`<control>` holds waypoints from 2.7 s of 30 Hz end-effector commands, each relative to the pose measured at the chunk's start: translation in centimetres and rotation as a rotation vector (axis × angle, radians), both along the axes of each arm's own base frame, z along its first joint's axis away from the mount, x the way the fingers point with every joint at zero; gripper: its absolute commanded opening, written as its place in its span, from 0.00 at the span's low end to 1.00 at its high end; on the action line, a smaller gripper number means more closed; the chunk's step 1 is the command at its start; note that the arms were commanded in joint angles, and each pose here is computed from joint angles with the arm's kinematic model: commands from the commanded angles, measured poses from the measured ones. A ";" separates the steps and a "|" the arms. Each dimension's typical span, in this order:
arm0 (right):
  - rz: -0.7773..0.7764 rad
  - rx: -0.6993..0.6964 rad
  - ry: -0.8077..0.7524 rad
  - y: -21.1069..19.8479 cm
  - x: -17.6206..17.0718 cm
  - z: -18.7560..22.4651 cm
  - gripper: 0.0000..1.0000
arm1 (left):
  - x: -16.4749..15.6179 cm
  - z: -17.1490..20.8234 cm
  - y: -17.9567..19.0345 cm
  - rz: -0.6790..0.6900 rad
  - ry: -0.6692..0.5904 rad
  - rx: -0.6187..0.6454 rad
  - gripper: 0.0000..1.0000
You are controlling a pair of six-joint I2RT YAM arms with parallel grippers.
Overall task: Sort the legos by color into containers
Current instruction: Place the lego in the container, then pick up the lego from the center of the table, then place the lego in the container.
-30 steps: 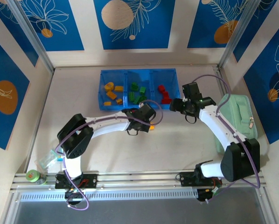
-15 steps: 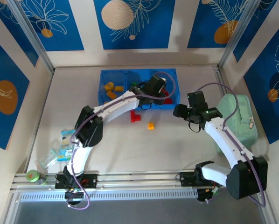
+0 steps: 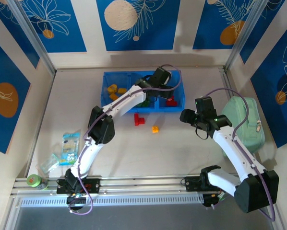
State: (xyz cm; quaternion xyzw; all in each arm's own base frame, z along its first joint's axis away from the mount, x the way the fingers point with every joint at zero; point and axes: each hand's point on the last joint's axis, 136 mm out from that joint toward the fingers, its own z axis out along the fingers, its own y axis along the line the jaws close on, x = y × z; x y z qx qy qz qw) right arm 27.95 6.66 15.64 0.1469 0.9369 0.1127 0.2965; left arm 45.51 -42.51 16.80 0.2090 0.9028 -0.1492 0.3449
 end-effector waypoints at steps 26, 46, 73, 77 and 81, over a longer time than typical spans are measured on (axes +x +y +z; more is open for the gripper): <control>0.065 -0.004 0.033 2.7 -0.6 -1.6 0.69 | -10.7 -9.2 15.0 0.264 0.177 0.092 0.63; 0.059 -0.013 0.038 2.6 -0.6 -2.1 0.69 | -11.0 -13.2 16.1 0.290 0.261 0.163 0.31; 0.002 -0.003 -0.001 1.2 -0.9 -1.1 0.67 | -8.0 1.9 5.4 -0.045 -0.022 -0.120 0.25; -0.013 0.013 -0.011 0.7 -1.1 -1.0 0.67 | -6.8 2.7 3.1 -0.084 -0.028 -0.167 0.25; -0.011 0.021 -0.010 0.7 -1.1 -1.0 0.66 | -5.6 2.6 1.0 -0.117 -0.025 -0.192 0.25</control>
